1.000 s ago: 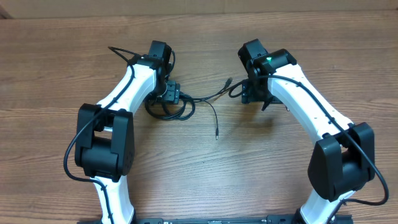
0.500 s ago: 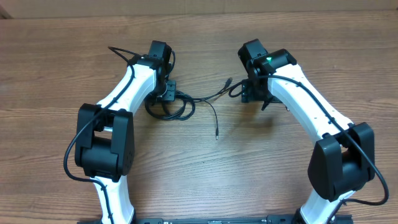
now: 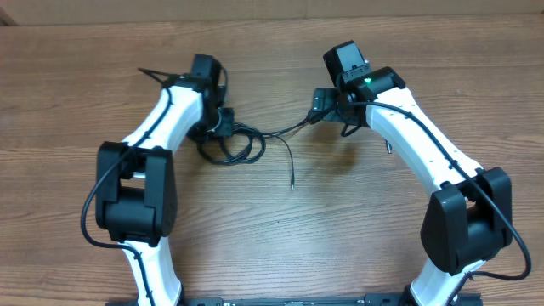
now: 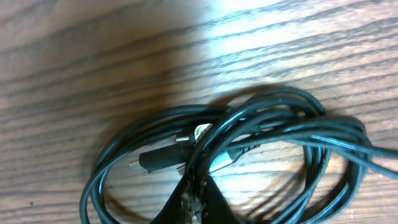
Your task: Untangle cables
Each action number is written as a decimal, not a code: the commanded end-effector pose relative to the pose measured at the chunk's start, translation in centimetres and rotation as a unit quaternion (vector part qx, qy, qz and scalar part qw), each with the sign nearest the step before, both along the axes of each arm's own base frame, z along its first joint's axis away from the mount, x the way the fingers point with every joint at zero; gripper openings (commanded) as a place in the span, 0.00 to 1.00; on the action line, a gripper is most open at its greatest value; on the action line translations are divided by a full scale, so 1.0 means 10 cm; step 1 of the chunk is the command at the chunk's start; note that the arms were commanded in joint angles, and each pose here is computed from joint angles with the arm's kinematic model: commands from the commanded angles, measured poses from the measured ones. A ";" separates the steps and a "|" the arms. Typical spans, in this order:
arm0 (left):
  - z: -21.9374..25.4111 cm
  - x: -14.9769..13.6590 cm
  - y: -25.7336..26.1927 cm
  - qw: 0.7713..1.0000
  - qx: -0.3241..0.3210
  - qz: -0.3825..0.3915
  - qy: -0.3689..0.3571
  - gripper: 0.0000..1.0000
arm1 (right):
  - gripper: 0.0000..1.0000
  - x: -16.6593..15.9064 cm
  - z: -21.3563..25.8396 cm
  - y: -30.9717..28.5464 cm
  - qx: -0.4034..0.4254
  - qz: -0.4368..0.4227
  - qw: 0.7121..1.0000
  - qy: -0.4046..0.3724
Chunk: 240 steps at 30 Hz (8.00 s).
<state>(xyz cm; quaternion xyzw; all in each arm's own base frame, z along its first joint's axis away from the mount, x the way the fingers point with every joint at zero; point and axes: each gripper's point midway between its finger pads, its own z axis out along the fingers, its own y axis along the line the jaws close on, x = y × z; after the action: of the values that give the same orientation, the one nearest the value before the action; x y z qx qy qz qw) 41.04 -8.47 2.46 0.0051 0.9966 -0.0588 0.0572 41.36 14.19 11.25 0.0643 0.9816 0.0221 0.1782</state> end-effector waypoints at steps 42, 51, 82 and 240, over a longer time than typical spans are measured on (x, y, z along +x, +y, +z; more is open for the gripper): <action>0.84 0.01 -0.58 0.977 -0.146 -0.118 -0.106 0.04 | 1.00 -1.33 -0.92 0.19 0.086 0.075 0.977 0.182; 1.33 -0.18 -0.70 0.962 -0.187 -0.143 -0.137 0.04 | 1.00 -1.33 -0.22 0.40 0.164 0.163 0.968 0.100; 1.33 -0.92 -1.47 0.891 -0.428 -0.134 0.074 0.04 | 0.73 -1.42 0.46 1.35 0.334 0.409 0.849 -0.032; 0.28 -0.82 -1.18 0.948 -0.226 -0.226 0.000 0.06 | 0.04 -1.11 -0.31 0.86 0.296 0.162 0.941 -0.001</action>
<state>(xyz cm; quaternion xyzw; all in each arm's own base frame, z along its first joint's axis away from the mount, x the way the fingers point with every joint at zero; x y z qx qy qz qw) 33.85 -20.70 6.89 0.2309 0.9229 -0.3010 0.0656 30.48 22.93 8.86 -0.0621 0.9260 0.3405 0.1508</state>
